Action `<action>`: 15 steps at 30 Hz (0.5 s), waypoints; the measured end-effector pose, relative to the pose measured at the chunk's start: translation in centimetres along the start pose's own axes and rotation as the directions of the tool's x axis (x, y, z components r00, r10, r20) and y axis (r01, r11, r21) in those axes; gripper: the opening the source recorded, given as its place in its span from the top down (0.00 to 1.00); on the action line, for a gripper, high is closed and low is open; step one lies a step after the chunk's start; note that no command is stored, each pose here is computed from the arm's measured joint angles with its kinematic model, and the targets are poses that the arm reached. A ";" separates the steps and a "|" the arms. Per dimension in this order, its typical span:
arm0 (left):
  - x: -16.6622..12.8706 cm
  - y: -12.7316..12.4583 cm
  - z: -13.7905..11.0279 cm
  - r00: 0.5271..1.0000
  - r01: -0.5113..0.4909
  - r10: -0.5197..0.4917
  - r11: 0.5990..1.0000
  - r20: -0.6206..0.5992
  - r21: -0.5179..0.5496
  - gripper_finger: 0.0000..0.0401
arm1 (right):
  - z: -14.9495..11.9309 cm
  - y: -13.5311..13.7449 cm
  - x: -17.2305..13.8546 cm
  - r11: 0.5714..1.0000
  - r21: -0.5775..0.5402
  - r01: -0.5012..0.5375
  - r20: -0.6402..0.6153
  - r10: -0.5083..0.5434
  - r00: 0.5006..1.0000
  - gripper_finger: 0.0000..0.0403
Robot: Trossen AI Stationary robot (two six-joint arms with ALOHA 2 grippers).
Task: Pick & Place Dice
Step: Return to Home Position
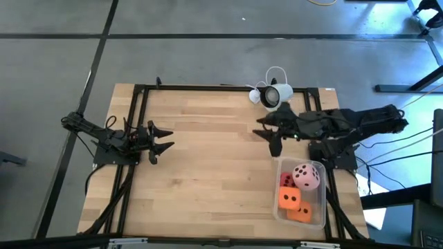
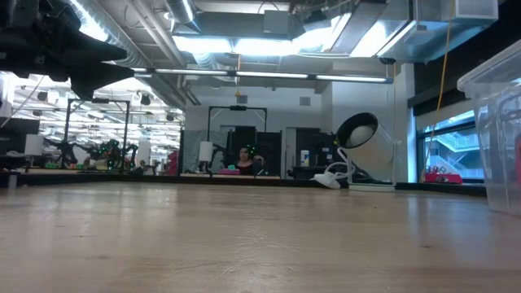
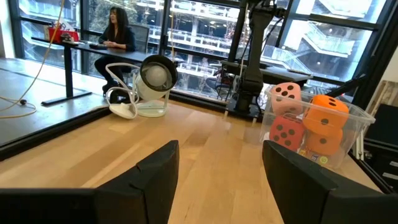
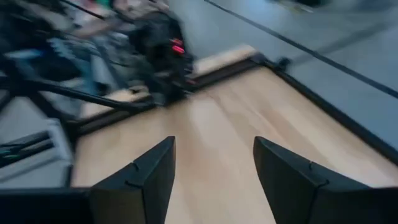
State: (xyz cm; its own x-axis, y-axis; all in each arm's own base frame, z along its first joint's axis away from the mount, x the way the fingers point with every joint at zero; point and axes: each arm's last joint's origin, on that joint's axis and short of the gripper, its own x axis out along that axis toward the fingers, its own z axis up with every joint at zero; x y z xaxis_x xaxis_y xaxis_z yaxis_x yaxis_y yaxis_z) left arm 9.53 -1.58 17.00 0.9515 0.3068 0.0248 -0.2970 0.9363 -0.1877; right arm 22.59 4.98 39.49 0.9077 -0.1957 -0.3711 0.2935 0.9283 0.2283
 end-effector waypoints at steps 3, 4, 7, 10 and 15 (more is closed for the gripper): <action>0.0 0.0 0.0 1.000 0.000 0.000 1.000 0.000 0.000 0.44 | -1.6 -1.1 0.8 0.995 0.026 -0.096 0.075 0.094 0.993 0.47; 0.0 0.0 0.0 1.000 0.000 0.000 1.000 0.000 0.000 0.44 | -2.2 -1.5 1.0 0.993 0.038 -0.116 0.101 0.111 0.989 0.47; 0.0 0.0 0.0 1.000 0.000 0.000 1.000 0.000 0.000 0.44 | -3.9 -2.8 1.7 0.982 0.060 -0.181 0.159 0.170 0.973 0.47; 0.0 0.0 0.0 1.000 0.000 0.000 1.000 0.000 0.000 0.44 | -5.1 -4.2 2.1 0.974 0.059 -0.219 0.209 0.202 0.957 0.47; 0.0 0.0 0.0 1.000 0.000 0.000 1.000 0.000 0.000 0.44 | -6.9 -6.1 2.0 0.971 0.051 -0.232 0.228 0.215 0.950 0.47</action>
State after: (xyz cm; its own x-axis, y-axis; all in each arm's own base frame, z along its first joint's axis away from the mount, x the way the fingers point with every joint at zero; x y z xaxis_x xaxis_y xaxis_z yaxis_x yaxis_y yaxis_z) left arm 9.53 -1.58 17.00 0.9515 0.3067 0.0247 -0.2969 0.9363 -0.1877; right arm 20.55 1.13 31.14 0.9934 -0.0586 -0.0982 0.0899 0.9309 0.3541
